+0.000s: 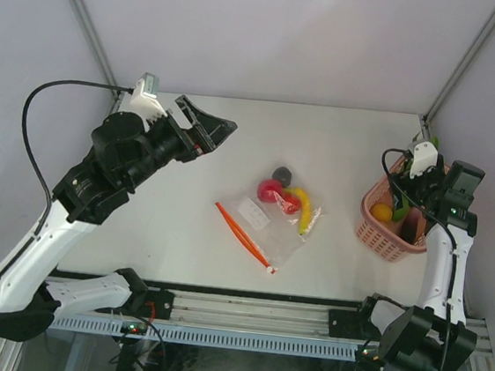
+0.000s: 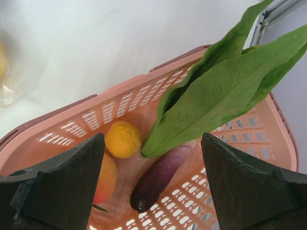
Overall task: Open the zip-top bag and remove the fake food
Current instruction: Place the fake fruit in the bin.
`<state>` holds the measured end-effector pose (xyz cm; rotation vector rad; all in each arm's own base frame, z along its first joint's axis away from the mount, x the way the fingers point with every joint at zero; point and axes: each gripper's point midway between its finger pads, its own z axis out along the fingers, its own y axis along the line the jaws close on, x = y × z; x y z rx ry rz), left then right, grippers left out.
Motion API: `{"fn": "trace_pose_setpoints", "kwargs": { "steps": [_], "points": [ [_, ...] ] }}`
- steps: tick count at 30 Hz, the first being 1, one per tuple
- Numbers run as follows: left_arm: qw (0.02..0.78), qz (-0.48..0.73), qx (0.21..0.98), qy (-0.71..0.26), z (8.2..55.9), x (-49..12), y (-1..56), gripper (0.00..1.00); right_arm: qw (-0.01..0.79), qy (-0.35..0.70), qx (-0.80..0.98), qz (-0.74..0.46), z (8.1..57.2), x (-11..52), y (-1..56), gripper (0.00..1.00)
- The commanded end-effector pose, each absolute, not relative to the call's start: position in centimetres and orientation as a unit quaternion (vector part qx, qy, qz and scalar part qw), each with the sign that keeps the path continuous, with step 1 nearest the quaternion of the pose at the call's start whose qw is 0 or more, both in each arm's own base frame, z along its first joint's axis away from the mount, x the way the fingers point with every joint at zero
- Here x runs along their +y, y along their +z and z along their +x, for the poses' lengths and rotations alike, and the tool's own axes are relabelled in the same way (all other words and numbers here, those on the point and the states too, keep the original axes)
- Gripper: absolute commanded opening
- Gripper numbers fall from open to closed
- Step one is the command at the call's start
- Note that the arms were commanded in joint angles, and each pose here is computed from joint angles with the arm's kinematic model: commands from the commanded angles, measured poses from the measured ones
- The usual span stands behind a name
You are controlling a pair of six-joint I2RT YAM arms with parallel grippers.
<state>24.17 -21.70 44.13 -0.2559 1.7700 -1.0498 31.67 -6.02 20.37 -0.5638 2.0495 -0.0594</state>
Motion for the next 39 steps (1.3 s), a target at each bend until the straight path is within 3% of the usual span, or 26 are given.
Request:
{"fn": "trace_pose_setpoints", "kwargs": {
  "steps": [1, 13, 29, 32, 36, 39],
  "points": [
    [0.53, -0.085, 0.704, -0.466, 24.2, -21.8, 47.0, 1.0, 0.506, -0.018, 0.833, -0.225, 32.2, -5.9, 21.2, 0.81],
    [0.509, -0.111, 0.682, -0.514, 26.3, -20.8, 46.8, 1.0, 0.512, -0.006, 0.827, -0.231, 32.1, -5.3, 21.3, 0.81],
    [0.558, -0.07, 0.619, -0.549, 21.3, -20.6, 52.5, 1.0, 0.524, 0.013, 0.818, -0.237, 32.0, -4.3, 21.9, 0.81],
    [0.571, -0.065, 0.63, -0.522, 21.8, -20.3, 51.0, 1.0, 0.537, 0.034, 0.805, -0.251, 31.8, -3.2, 22.6, 0.81],
    [0.588, -0.026, 0.654, -0.475, 22.9, -20.7, 44.6, 1.0, 0.564, 0.068, 0.772, -0.285, 31.0, -1.0, 24.3, 0.82],
    [0.618, 0.037, 0.618, -0.485, 22.1, -21.6, 40.8, 1.0, 0.586, 0.098, 0.742, -0.31, 30.3, 1.0, 26.0, 0.9]
  ]
}}
